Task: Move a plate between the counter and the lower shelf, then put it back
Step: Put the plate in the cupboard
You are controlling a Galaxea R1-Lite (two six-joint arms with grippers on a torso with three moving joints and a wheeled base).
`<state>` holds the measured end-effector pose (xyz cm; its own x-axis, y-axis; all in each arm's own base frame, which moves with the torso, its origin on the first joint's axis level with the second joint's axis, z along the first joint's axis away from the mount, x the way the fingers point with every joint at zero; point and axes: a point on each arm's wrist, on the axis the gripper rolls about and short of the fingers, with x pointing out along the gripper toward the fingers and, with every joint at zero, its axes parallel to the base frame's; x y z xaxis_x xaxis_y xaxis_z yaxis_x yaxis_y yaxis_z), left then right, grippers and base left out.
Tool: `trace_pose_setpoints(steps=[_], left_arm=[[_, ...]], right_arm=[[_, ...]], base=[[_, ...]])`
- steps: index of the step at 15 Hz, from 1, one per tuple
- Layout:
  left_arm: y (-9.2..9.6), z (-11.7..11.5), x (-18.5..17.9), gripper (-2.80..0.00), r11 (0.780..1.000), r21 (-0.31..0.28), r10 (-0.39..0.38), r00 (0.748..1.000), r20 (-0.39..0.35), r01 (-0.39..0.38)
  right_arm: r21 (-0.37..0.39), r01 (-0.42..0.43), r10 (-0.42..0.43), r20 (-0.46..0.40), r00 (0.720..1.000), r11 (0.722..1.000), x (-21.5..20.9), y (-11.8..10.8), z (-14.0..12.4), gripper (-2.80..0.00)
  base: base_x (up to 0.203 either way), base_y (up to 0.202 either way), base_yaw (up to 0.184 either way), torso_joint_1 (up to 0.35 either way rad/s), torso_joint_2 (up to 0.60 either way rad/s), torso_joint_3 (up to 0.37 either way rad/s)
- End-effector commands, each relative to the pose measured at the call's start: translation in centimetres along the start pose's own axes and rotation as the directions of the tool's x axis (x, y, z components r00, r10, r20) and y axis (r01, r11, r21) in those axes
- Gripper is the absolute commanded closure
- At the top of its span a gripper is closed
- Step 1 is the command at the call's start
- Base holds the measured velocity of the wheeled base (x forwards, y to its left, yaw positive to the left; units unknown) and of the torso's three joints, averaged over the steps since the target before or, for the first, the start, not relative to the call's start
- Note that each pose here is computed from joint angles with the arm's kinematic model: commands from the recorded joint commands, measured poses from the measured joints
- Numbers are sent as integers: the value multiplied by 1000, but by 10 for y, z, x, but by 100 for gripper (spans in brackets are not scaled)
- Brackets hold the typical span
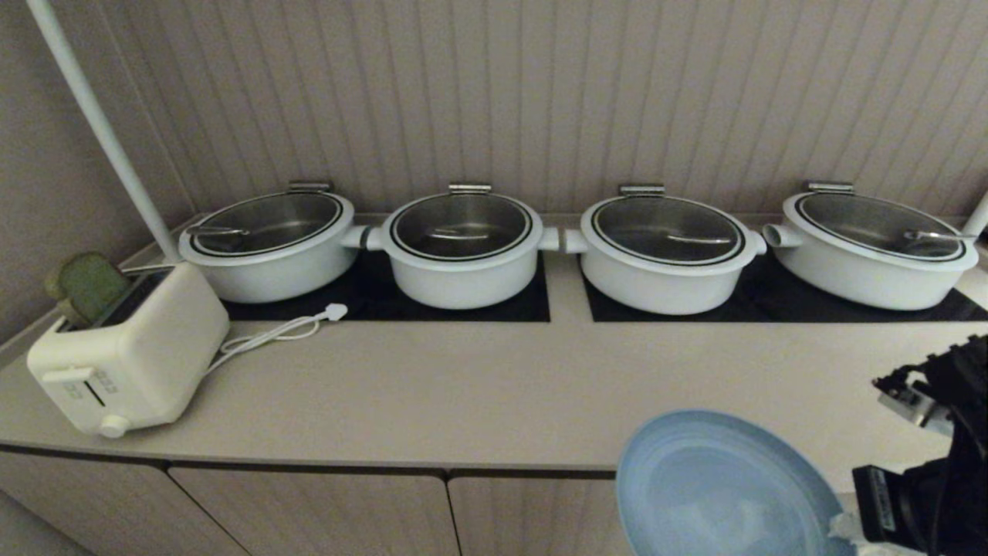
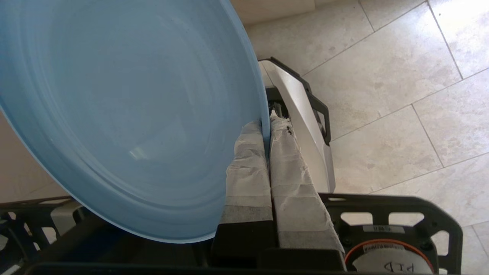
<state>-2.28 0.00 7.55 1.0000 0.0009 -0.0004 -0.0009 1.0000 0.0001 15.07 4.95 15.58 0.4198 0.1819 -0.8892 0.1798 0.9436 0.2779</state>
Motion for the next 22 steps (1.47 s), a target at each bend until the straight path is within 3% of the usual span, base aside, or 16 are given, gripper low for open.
trace_pose_setpoints(steps=[1,8,22], left_arm=[[0,0,0,0,1000,0,1,1000,0,-1],[0,0,0,0,1000,1,1,1000,0,-1],[0,0,0,0,1000,0,1,1000,0,-1]], right_arm=[[3,-4,4,6,1000,1000,-4,-5,-8,0],[12,-20,20,28,999,1000,-11,-10,-16,0],[41,7,-6,-18,1000,999,-5,-31,-49,0]], base=[[0,0,0,0,0,0],[0,0,0,0,0,0],[0,0,0,0,0,0]])
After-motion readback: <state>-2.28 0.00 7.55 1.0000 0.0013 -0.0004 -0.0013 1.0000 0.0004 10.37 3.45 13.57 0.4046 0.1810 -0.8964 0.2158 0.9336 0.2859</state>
